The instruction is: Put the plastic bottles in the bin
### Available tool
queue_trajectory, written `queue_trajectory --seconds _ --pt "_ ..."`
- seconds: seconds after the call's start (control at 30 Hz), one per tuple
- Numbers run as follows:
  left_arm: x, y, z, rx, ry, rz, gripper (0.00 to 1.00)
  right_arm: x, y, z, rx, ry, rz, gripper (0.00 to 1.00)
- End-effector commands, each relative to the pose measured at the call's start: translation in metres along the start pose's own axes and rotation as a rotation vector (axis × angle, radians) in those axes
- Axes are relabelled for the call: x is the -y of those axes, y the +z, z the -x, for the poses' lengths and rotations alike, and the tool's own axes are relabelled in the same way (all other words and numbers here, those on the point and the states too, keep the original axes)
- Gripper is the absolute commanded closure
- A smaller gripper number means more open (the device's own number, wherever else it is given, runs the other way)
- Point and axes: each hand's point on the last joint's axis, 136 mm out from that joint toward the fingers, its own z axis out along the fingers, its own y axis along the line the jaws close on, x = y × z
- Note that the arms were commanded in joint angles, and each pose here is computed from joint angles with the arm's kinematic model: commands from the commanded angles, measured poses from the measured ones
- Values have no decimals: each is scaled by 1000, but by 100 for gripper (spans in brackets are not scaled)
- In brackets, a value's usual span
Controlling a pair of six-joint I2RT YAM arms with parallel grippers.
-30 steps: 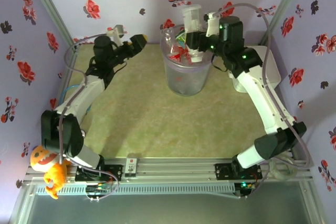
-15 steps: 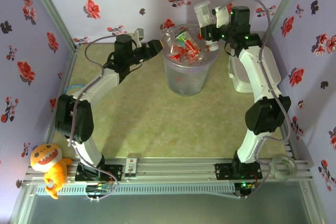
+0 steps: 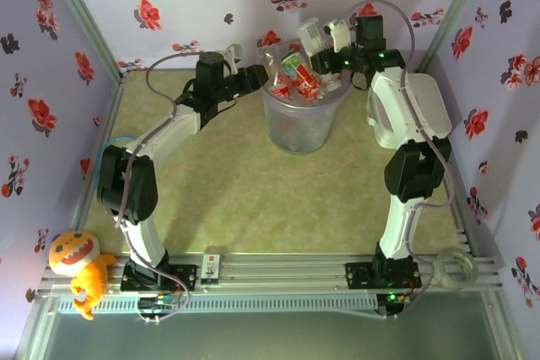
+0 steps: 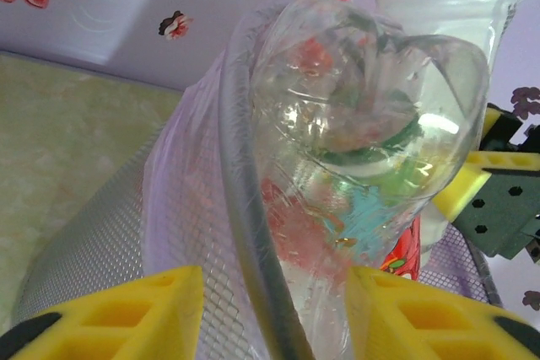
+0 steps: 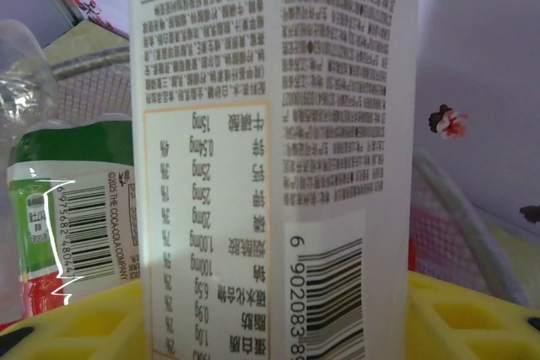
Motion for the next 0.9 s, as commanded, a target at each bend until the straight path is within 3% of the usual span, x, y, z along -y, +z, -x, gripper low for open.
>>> queue_trajectory --seconds 0.0,0.13,0.27,0.47,0.67,0.87 --pt "-12 10 -6 -17 -2 42 54 -23 -7 -9 -44 16 90 58" --pt "-11 10 -4 -11 -11 44 55 -28 -10 -19 -98 41 107 46" --pt "-11 10 -4 -11 -10 44 56 -23 -26 -6 -86 31 47 23" --pt "-9 9 -3 -11 -6 44 56 -16 -55 35 20 -8 -48 11" --pt "-10 11 -5 -16 -7 46 56 -3 -51 59 90 16 -95 11" --pt "-11 12 -6 -18 -8 47 56 11 -29 70 138 81 -103 18"
